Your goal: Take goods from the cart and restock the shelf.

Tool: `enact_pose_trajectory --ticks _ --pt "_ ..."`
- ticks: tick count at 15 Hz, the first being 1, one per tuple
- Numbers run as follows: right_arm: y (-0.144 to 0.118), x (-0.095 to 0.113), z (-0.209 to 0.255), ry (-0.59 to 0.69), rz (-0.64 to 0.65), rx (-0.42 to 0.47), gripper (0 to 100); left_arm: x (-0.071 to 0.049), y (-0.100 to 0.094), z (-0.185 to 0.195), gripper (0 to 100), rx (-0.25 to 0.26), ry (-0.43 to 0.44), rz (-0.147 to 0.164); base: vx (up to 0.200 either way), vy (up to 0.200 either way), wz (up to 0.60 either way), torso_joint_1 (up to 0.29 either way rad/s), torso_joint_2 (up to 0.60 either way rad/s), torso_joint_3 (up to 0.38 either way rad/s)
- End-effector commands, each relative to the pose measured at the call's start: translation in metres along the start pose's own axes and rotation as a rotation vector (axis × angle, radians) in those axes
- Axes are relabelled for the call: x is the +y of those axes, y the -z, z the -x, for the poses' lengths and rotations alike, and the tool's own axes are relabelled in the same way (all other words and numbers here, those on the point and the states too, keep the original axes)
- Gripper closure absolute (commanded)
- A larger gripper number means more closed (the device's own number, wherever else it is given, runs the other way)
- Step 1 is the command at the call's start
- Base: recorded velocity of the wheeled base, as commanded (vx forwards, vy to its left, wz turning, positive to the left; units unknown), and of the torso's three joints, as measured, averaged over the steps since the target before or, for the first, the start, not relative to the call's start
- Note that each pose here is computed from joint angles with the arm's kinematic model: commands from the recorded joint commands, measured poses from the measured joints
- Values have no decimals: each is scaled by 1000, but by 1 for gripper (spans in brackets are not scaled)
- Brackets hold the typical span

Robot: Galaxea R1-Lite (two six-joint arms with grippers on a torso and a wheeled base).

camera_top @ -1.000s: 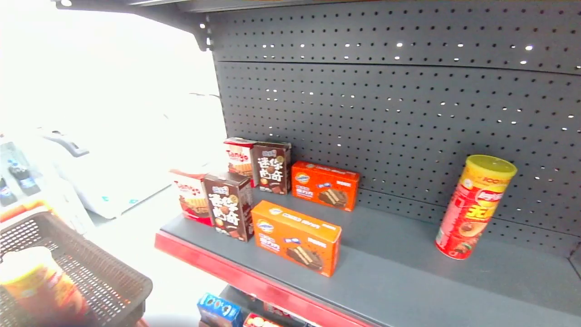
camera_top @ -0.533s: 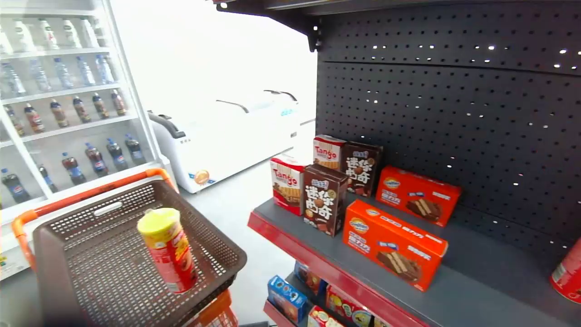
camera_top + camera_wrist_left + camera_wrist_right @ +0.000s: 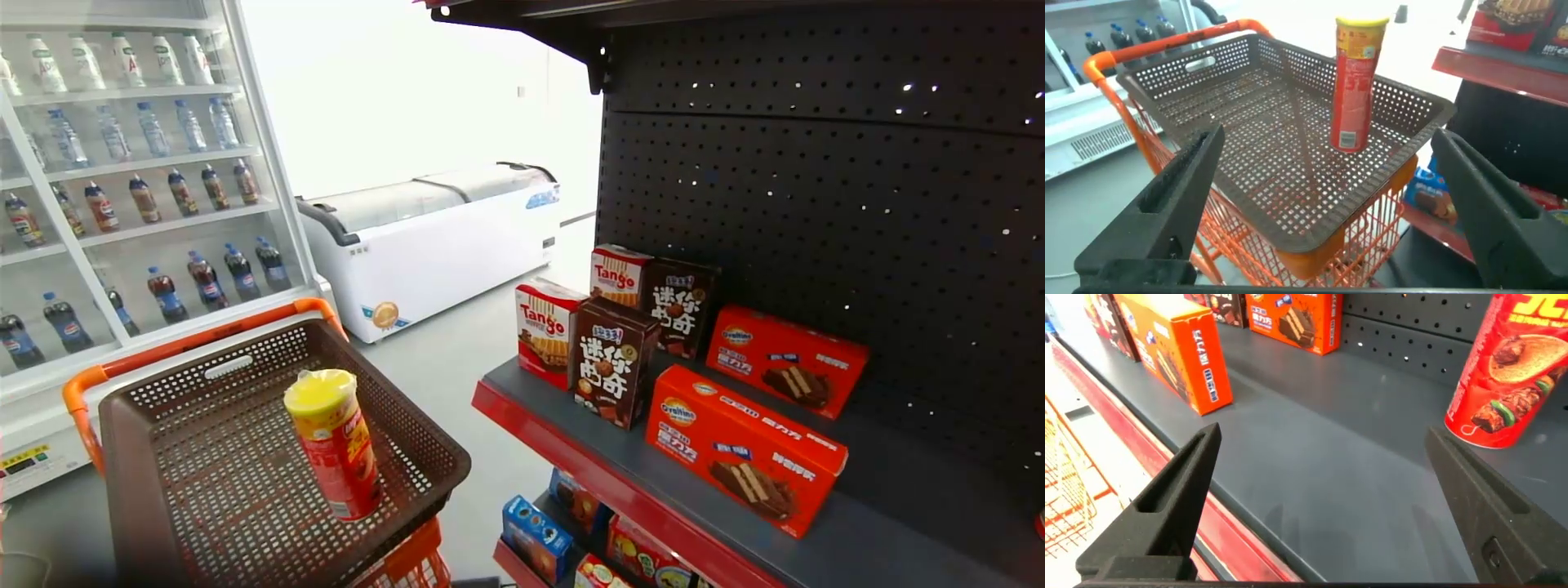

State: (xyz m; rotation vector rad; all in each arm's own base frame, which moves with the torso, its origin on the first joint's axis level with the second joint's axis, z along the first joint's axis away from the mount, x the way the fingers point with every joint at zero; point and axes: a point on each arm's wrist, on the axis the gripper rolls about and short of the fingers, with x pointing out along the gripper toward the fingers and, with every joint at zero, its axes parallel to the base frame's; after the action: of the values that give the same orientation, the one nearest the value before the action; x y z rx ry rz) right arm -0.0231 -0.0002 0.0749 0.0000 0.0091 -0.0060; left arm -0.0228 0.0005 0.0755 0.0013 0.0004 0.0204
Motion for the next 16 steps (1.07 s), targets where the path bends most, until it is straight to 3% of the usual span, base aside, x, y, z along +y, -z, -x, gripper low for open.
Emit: enact_pose_trajectory --ticks 1,2,3,5,6,7,8,10,11,13,16 --pt "0 0 0 0 0 2 0 0 -5 1 0 -19 13 -6 0 0 0 0 0 0" --pt "0 0 0 0 0 2 0 -1 -27 8 0 -72 63 -20 0 0 0 0 0 0" --pt "0 0 0 0 0 2 0 -1 -46 4 0 5 94 -20 0 0 0 0 0 0" --pt "0 0 0 0 0 2 0 -1 -65 -5 0 90 129 -22 0 0 0 0 0 0" --pt "0 0 0 0 0 2 0 -2 -72 -21 0 177 144 -26 0 0 0 0 0 0" --pt "0 0 0 0 0 2 0 -3 -82 -32 0 205 144 -26 0 0 0 0 0 0" --pt "0 0 0 0 0 2 0 -3 -85 -36 0 219 144 -27 0 0 0 0 0 0" --pt "0 0 0 0 0 2 0 -6 -88 -70 0 392 140 -29 0 0 0 0 0 0" --pt "0 0 0 0 0 2 0 -7 -85 -76 0 432 141 -31 0 0 0 0 0 0" --pt "0 0 0 0 0 2 0 -8 -83 -97 0 481 145 -27 0 0 0 0 0 0" --pt "0 0 0 0 0 2 0 -12 -84 -136 0 481 167 -8 0 0 0 0 0 0"
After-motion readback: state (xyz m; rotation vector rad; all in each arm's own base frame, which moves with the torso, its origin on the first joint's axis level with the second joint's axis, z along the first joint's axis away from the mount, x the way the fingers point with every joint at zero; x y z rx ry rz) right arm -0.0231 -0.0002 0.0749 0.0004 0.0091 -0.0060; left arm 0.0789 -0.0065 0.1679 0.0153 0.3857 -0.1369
